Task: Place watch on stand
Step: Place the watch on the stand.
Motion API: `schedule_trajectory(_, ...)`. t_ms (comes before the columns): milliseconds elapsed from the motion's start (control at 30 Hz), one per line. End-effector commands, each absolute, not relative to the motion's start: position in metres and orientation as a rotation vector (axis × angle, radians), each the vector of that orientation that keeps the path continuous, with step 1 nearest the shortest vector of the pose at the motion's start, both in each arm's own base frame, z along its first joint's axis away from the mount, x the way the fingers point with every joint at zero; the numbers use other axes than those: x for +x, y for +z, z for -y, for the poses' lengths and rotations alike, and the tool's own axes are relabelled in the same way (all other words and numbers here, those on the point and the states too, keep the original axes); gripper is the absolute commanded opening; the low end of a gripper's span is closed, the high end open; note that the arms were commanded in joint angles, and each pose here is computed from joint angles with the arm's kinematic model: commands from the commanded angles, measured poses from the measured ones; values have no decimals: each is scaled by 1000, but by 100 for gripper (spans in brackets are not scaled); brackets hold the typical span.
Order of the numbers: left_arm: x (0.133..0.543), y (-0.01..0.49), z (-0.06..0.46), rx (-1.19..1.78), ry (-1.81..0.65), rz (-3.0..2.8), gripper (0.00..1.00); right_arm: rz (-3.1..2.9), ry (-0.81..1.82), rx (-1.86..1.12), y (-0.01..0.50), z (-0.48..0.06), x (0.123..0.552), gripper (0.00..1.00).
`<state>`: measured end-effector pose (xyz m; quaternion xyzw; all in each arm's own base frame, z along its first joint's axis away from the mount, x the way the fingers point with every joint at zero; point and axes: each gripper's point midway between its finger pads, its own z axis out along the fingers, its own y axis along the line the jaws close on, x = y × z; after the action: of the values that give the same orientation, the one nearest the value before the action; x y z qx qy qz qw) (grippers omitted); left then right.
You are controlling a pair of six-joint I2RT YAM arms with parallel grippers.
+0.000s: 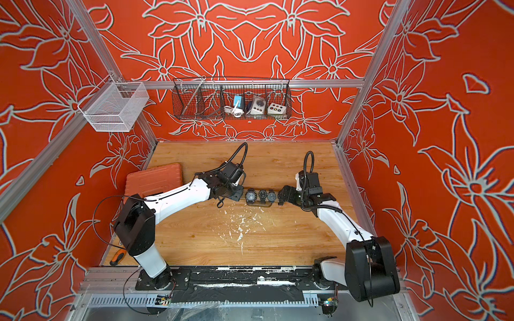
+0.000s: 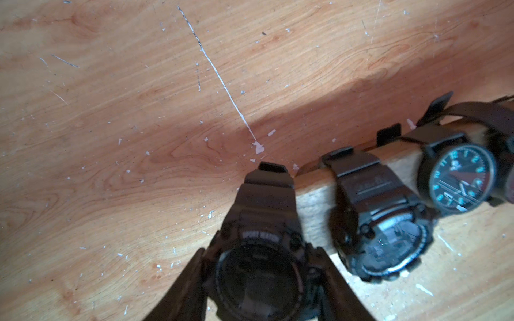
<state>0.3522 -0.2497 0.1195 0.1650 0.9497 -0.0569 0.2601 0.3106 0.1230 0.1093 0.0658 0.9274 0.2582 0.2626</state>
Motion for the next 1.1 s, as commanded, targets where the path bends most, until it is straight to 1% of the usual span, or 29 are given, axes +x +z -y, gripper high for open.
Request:
schedule_trajectory(0,347,119,260,471,-212,-2589,50,-2491,725,155,112,-127,312,84)
schedule_trajectory(67,346,120,261,470,-224,-2588,53,-2490,735,150,113,-128,312,84)
schedule_trajectory(167,345,119,261,469,-224,-2595,55,-2492,736,151,112,-129,311,84)
schedule_trajectory(233,344,119,261,465,-228,-2597,59,-2492,735,150,112,-129,311,83)
schedule_trajectory(333,343,122,262,456,-251,-2594,62,-2490,729,149,113,-129,311,83)
schedule_trajectory(533,339,130,268,437,-330,-2579,63,-2489,718,149,113,-128,310,83)
schedule_trajectory(633,338,130,267,427,-334,-2575,61,-2484,711,149,114,-127,310,83)
schedule_trajectory(867,338,132,266,419,-336,-2565,55,-2485,706,144,115,-126,309,83)
schedule_trajectory(1067,339,133,266,416,-337,-2559,55,-2483,697,144,116,-125,308,82)
